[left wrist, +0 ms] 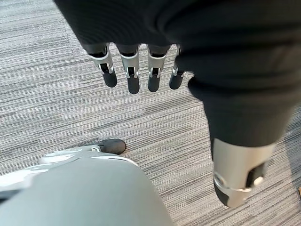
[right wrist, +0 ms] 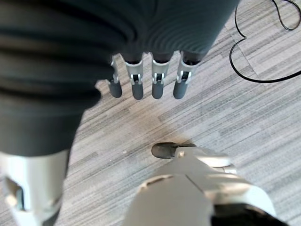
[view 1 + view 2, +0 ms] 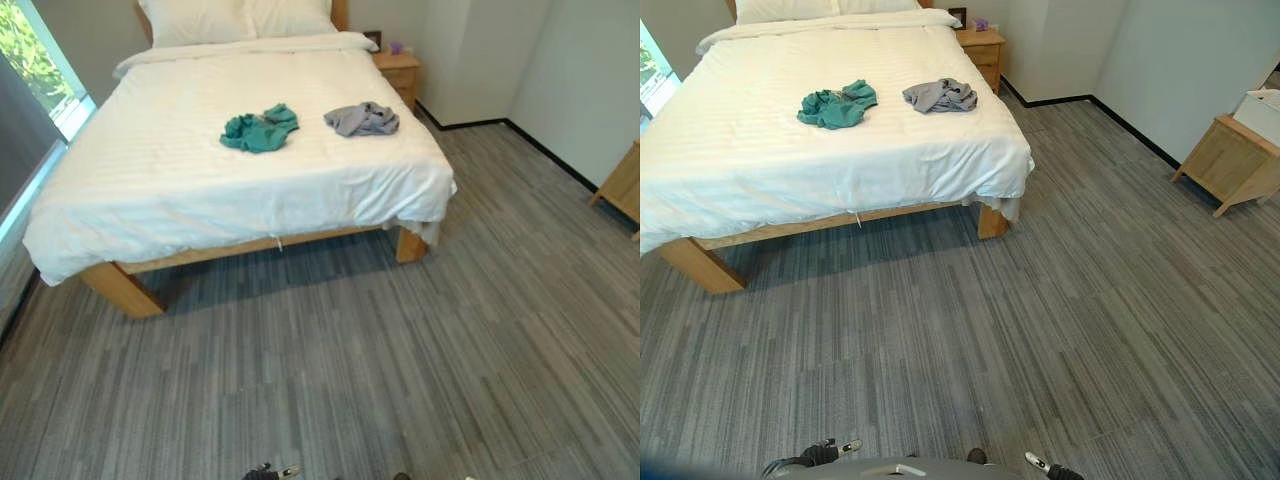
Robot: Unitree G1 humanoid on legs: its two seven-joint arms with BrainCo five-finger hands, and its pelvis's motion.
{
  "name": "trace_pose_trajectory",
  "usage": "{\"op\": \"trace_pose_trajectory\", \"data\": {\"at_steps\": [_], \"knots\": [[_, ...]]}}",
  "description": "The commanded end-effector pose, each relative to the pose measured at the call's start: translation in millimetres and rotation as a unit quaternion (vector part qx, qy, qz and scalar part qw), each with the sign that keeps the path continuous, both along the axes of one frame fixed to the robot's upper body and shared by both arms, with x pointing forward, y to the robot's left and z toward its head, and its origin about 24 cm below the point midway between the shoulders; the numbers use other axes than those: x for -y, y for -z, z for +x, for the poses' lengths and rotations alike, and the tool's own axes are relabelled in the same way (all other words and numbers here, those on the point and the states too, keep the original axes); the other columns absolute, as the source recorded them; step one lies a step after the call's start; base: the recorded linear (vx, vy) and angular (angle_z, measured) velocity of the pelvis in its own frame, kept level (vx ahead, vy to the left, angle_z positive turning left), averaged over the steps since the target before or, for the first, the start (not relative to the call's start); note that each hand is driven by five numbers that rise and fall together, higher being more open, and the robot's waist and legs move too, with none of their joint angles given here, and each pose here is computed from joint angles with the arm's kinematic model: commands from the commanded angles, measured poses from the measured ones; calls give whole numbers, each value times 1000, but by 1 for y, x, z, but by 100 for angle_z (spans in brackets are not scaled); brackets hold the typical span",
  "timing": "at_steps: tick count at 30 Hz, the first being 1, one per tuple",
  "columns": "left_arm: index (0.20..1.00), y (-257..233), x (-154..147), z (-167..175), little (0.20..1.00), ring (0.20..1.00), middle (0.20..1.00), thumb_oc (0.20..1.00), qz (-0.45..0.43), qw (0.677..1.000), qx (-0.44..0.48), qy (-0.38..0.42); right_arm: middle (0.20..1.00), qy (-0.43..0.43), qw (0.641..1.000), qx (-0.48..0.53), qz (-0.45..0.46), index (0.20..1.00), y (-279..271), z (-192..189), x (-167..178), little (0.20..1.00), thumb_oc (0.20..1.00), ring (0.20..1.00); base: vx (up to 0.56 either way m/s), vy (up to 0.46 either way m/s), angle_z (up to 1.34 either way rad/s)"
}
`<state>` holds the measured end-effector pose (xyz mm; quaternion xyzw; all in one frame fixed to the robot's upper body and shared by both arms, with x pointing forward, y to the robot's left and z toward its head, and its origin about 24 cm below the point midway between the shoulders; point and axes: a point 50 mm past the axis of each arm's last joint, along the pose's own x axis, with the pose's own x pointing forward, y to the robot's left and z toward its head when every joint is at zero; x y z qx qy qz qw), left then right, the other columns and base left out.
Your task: Pick up bed clothes into laundry basket.
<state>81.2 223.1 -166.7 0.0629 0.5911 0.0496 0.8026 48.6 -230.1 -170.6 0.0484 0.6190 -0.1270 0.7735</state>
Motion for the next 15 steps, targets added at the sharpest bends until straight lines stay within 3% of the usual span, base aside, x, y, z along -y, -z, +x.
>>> {"op": "trace_pose_trajectory", "data": {"at_steps": [1,6,9,12,13,15], "knots": [[1000,0,10,15,1000,1000,1000,1000,-8,1000,4,11,1000,-11,1000,13,0,1000,-2,11,3,1000,1000,1000,0,0,0],[1000,-4,5,26,1000,1000,1000,1000,-16,998,33,-47,1000,21,998,63,16,1000,-5,30,-5,1000,1000,1000,0,0,0],[1000,-13,3,52,1000,1000,1000,1000,-25,994,82,-65,1000,35,992,122,16,1000,-14,59,0,1000,1000,1000,0,0,0],[1000,-36,1,101,1000,1000,1000,1000,-24,983,173,-47,1000,-5,968,252,5,1000,-50,124,11,1000,1000,1000,-22,14,-2],[1000,-36,1,101,1000,1000,1000,1000,-24,984,173,-47,1000,-5,968,252,4,1000,-50,124,11,1000,1000,1000,-37,17,-3],[1000,-75,6,149,1000,1000,1000,1000,-51,952,300,-46,1000,-35,936,349,-13,1000,-87,161,16,1000,1000,1000,-33,17,-1]]}}
